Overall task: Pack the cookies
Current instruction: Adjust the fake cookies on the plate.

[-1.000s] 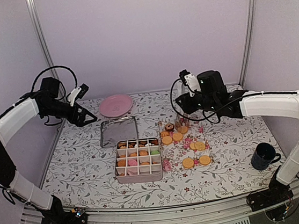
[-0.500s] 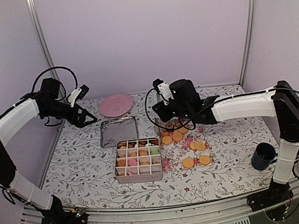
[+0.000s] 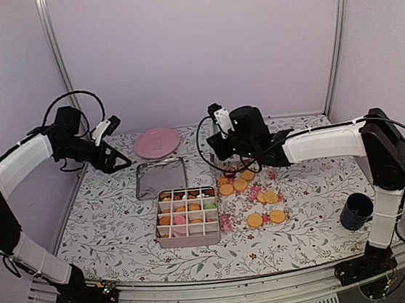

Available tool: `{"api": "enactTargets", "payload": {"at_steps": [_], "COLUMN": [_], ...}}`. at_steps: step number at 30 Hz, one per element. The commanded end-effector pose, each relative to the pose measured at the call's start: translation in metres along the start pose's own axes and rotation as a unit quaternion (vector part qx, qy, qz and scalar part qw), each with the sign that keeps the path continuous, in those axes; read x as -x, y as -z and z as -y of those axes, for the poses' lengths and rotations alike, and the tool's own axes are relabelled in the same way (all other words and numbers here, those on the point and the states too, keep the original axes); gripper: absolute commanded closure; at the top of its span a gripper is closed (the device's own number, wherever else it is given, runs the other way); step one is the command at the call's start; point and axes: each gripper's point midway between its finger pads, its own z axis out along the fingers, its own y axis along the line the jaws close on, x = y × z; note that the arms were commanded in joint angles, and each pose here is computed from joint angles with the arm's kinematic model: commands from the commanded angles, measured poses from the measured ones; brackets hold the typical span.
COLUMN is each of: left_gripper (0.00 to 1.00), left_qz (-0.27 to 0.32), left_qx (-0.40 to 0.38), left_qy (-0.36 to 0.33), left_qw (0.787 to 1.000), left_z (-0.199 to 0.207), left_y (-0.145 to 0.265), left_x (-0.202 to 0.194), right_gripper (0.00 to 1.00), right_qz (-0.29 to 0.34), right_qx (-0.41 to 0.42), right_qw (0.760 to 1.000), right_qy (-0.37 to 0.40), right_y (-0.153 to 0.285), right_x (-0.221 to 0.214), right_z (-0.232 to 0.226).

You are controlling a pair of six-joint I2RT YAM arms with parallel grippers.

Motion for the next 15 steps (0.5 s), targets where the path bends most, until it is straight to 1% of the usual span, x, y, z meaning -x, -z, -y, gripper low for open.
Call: {"api": "enactTargets", "payload": {"at_steps": [1,9,15], "left_gripper": [0.01,0.01,0.01], "left_qz": [0.012,0.012,0.018], "left_qx": [0.007,0.004,-0.005], "left_qy": [-0.013,-0.01,-0.005], "left_qw": [1.0,1.0,1.0], "left_z": [0.001,0.001,0.002], "left_y": [0.009,0.007,0.006], "left_x": [0.003,0.002,0.007], "right_gripper": [0.68,0.68,0.68], "right_qz": [0.021,0.009,0.006], "right_qx": [0.02,0.047,0.027], "right_qw": [0.999,0.998,0.999], "right_qy": [-0.023,-0.046,-0.038], "right_y": [-0.002,0.007,0.015], "right_x": [0.007,-0.009,-0.007], "right_z": [0.01,0.016,0.026]}}
